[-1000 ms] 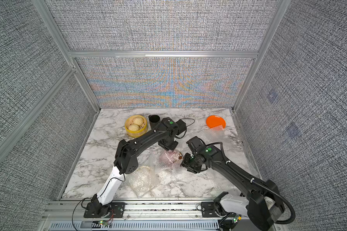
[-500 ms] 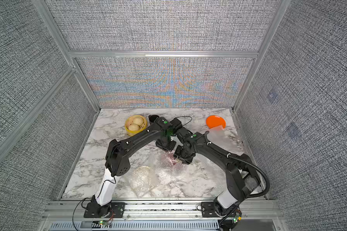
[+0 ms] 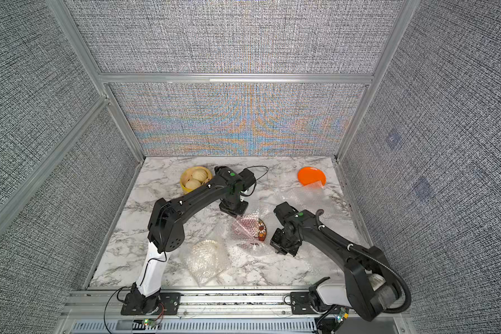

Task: Unpack dinner plates from bubble wrap
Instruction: Unwrap the bubble wrap at the center of the board.

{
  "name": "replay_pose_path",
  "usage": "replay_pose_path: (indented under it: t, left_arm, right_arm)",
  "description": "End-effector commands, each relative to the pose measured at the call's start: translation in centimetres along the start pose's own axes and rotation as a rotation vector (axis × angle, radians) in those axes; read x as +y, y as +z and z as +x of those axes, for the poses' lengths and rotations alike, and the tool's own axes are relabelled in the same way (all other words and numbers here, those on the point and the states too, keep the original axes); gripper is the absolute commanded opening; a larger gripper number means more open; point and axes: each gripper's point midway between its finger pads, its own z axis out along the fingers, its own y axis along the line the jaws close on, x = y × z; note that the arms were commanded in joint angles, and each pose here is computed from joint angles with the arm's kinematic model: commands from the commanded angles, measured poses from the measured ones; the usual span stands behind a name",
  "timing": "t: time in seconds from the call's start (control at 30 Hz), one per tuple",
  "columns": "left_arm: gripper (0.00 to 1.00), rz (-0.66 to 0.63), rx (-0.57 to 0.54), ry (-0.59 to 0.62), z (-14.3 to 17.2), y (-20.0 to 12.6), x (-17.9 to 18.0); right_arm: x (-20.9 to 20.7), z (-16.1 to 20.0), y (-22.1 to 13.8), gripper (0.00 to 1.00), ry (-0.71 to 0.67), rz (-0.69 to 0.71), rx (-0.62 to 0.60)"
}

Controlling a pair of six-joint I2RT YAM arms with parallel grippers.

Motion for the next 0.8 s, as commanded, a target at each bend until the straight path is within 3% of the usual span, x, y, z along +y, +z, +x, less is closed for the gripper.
replay_pose_path:
  t: [0.0, 0.03, 0.1, 0.17, 0.23, 0.4, 0.77]
  left_arm:
    - [0.00, 0.017, -0.040, -0.019, -0.6, -1.1, 1.5]
    - [0.00, 0.057, -0.038, -0.013, -0.5, -1.2, 1.1]
    - [0.36, 0.126, -0.043, -0.004, -0.3, -1.5, 0.0]
    - [0.56, 0.174, -0.051, -0.007, 0.0, -2.0, -0.9]
    - [0.68, 0.197, -0.054, -0.006, 0.3, -2.4, -1.5]
    - [0.78, 0.193, -0.025, 0.038, 1.4, -1.6, -3.5]
    - [0.77, 0.112, 0.063, 0.071, 3.5, 1.3, -5.4]
  right_arm:
    - [0.7, -0.4, -0.4, 0.01, -0.024, -0.057, -0.032]
    - [1.4, -0.6, -0.6, 0.11, -0.029, -0.088, -0.039]
    - [3.3, -1.1, -1.3, 0.35, -0.055, -0.150, -0.060]
    - [4.9, -1.4, -2.3, 0.45, -0.087, -0.179, -0.090]
    - [6.1, -1.6, -3.2, 0.50, -0.110, -0.194, -0.103]
    - [7.6, -1.8, -3.8, 0.54, -0.138, -0.182, -0.097]
    - [7.2, 0.2, -2.3, 0.54, -0.122, -0.045, -0.033]
